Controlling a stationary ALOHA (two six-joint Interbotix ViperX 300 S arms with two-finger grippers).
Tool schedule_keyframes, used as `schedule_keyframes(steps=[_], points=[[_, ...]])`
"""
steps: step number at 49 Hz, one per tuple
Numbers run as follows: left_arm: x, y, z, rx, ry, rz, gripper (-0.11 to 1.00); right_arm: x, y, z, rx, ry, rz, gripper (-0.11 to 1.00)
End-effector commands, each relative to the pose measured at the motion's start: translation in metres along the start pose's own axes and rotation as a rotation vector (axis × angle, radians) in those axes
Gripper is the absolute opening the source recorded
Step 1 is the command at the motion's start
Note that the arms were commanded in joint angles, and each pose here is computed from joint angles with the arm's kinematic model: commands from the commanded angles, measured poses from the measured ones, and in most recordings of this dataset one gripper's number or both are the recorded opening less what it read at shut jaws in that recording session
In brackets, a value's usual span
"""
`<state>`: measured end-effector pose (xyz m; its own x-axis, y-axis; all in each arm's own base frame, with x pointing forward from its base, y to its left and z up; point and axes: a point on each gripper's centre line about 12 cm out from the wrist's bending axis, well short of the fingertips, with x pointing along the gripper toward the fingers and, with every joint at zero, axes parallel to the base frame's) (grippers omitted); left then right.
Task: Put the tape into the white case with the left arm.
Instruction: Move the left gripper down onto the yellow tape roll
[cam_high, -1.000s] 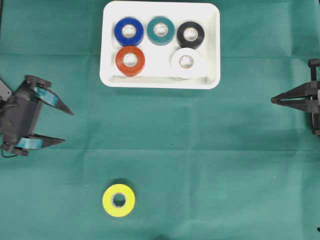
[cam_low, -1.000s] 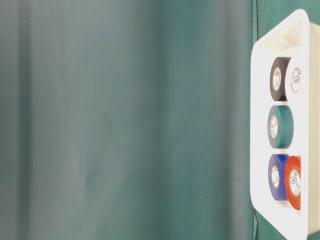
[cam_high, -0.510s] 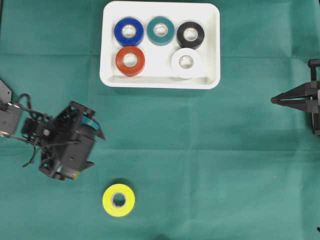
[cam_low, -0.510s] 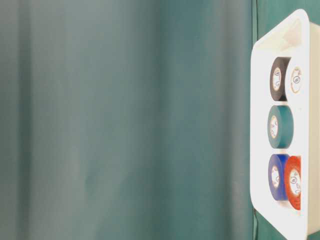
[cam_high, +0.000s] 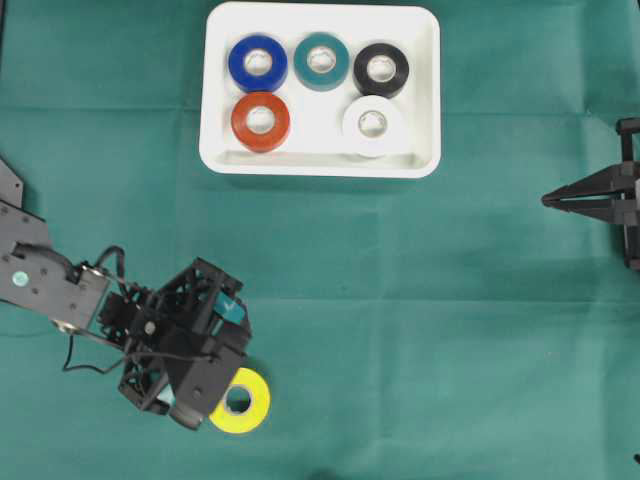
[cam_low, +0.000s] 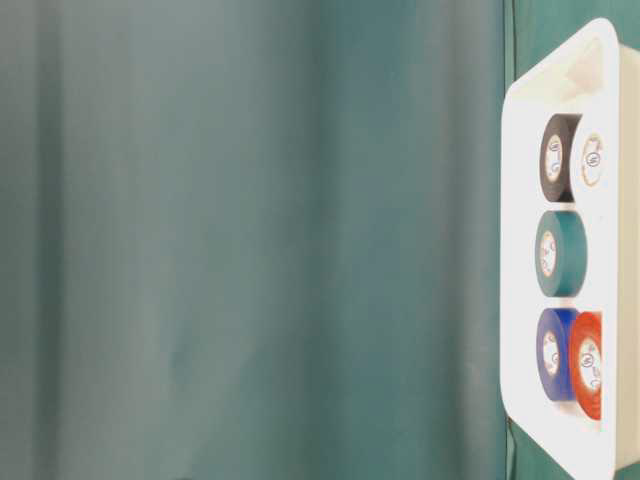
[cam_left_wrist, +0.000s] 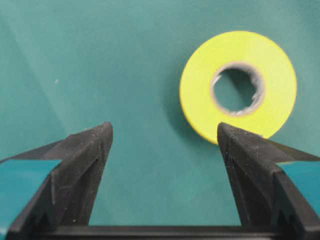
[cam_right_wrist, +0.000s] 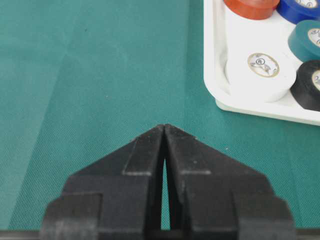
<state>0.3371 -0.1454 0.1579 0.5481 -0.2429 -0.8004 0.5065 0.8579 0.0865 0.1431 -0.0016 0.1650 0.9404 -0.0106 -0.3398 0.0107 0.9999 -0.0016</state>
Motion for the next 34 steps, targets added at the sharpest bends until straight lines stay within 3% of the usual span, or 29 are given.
schedule_keyframes(steps=[1,16,34], points=[[-0.003,-0.002,0.016,0.007,-0.028,-0.003,0.81,0.0,0.0,0.006,-0.002,-0.017,0.0,-0.1],[0.009,-0.004,0.025,0.015,-0.011,-0.012,0.81,0.001,0.0,0.005,-0.002,-0.015,0.0,-0.1],[0.02,-0.005,0.021,0.013,0.015,-0.015,0.81,0.0,0.0,0.005,-0.002,-0.015,0.0,-0.1]])
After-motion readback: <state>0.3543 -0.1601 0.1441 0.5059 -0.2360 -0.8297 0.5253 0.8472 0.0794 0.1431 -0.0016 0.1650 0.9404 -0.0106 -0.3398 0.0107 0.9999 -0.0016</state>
